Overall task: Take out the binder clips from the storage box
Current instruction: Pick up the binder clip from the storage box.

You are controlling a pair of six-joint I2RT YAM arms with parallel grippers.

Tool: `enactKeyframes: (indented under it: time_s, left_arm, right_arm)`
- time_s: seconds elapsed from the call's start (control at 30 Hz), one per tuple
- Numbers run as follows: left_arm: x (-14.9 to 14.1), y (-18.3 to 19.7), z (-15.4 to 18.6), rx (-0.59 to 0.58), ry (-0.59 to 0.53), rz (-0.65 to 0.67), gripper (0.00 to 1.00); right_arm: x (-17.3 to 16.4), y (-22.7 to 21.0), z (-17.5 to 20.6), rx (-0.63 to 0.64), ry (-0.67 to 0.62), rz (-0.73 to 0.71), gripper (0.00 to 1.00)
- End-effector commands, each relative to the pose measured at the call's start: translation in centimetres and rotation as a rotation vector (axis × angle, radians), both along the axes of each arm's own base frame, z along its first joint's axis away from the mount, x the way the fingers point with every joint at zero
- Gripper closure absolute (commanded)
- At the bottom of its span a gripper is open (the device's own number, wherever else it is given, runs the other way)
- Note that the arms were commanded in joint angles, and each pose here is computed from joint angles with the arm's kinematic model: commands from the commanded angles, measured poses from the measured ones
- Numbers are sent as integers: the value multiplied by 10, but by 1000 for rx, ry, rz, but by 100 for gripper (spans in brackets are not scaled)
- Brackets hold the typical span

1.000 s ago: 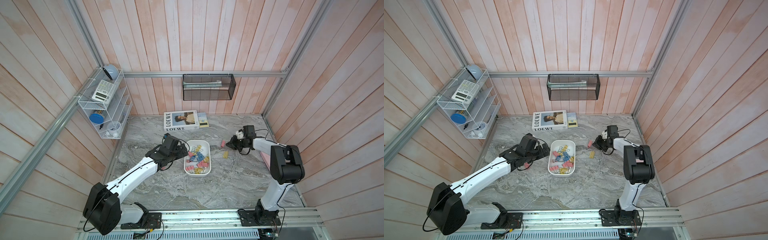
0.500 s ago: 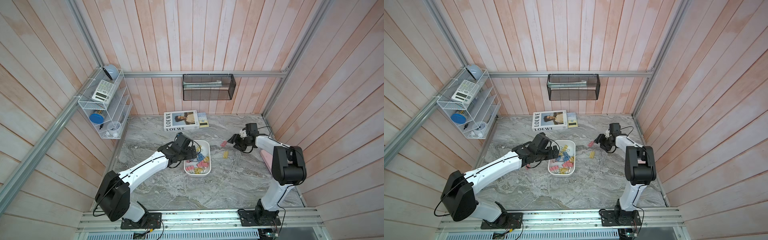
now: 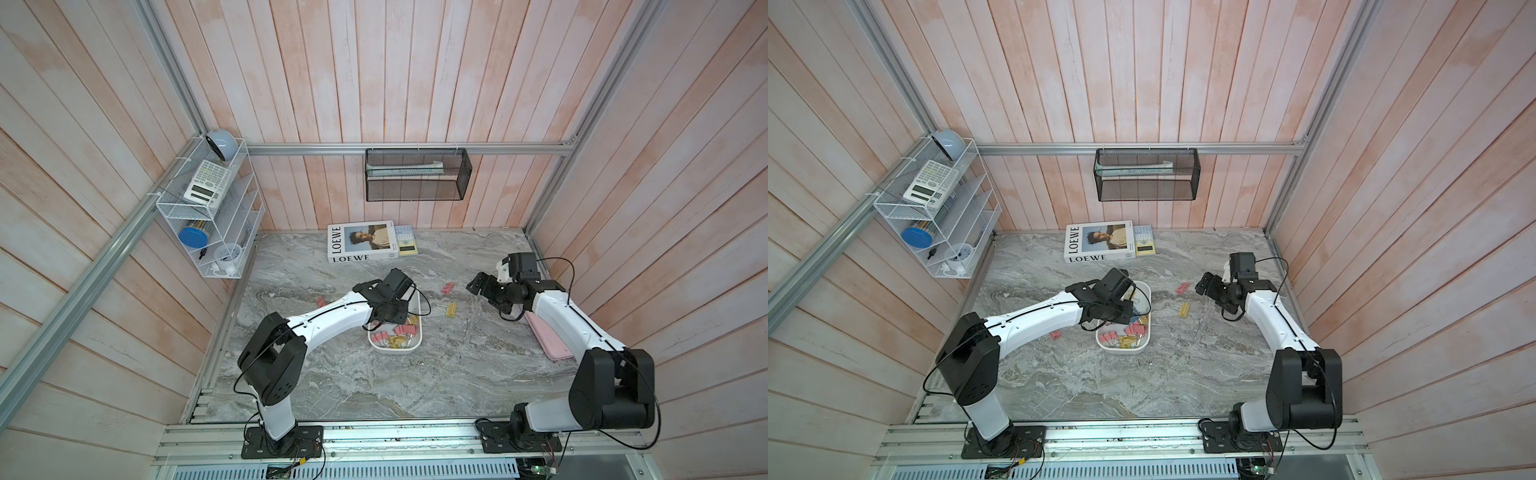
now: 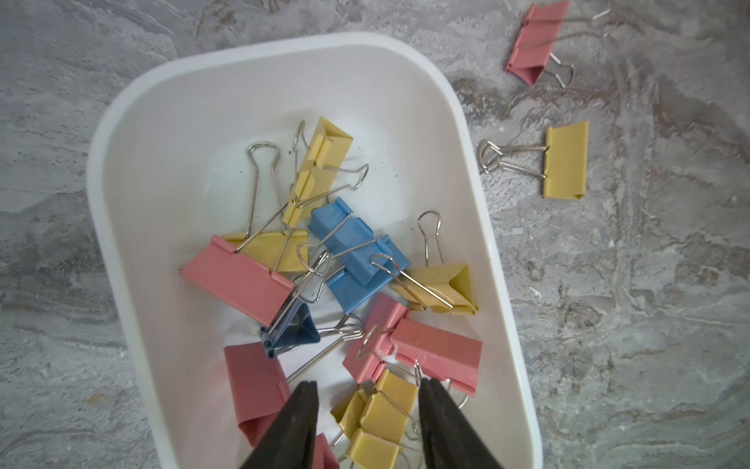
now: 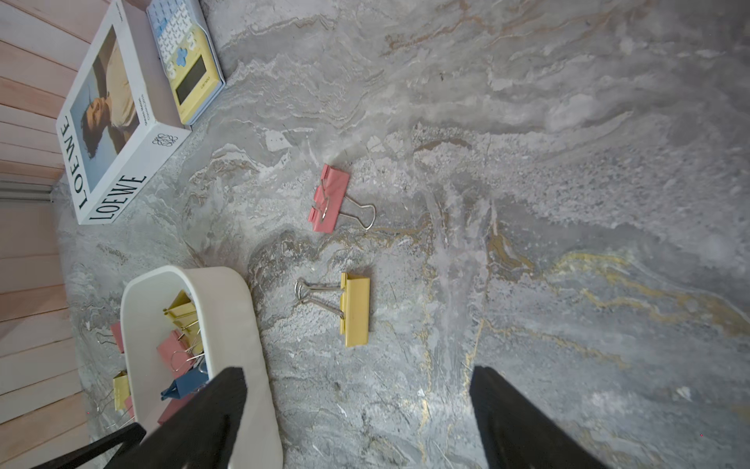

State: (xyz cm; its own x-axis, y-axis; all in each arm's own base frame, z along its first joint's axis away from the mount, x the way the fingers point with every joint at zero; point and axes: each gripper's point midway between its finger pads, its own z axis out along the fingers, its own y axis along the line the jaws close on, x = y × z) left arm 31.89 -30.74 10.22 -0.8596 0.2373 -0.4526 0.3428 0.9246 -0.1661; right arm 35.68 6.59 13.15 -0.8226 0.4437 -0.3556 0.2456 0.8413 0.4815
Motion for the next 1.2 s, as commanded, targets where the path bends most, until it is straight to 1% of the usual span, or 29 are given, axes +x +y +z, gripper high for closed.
enactKeyframes:
  time_s: [0.0, 0.2, 0.23, 0.27, 0.33, 0.4, 0.47, 0.53, 0.6, 0.67, 0.7, 0.9, 1.0, 1.07, 1.17]
  left_arm:
    - [-3, -7, -6, 35, 16, -94, 54]
    - [-2, -9, -26, 82, 44, -131, 58]
    - [-1, -9, -28, 85, 45, -134, 60]
    - [-1, -10, -31, 89, 50, -138, 63]
    - [0, -10, -35, 97, 53, -140, 65]
    - [0, -11, -37, 99, 54, -143, 74]
    - [0, -11, -38, 98, 55, -136, 79]
    - [0, -10, -36, 88, 49, -127, 82]
    - [0, -8, -31, 80, 35, -117, 90]
    - [1, -6, -25, 74, 19, -107, 93]
    - [1, -5, -21, 70, 9, -102, 100]
    - [2, 0, 1, 46, -33, -73, 100]
    - [2, 5, 18, 26, -71, -46, 100]
    - [4, 11, 29, 4, -93, -19, 100]
    - [4, 18, 48, -64, -121, 22, 100]
  right_arm:
    - [-18, -4, 2, -23, 18, 8, 6]
    - [-25, -1, 8, -2, 8, 14, 6]
    - [-26, 0, 8, 3, 9, 15, 5]
    - [-26, 1, 8, 5, 8, 16, 5]
    - [-28, 1, 8, 9, 9, 18, 4]
    - [-29, 3, 9, 11, 8, 21, 2]
    - [-30, 5, 10, 13, 11, 28, 2]
    - [-31, 6, 10, 10, 10, 35, 2]
    - [-32, 9, 10, 8, 11, 43, 2]
    - [-32, 13, 10, 8, 9, 54, 2]
    - [-32, 15, 10, 8, 10, 61, 2]
    - [-31, 29, 12, 4, 7, 102, 2]
    - [-31, 38, 16, -2, -1, 131, 2]
    - [-29, 45, 19, -4, -8, 152, 2]
    - [-27, 58, 25, -12, -21, 184, 2]
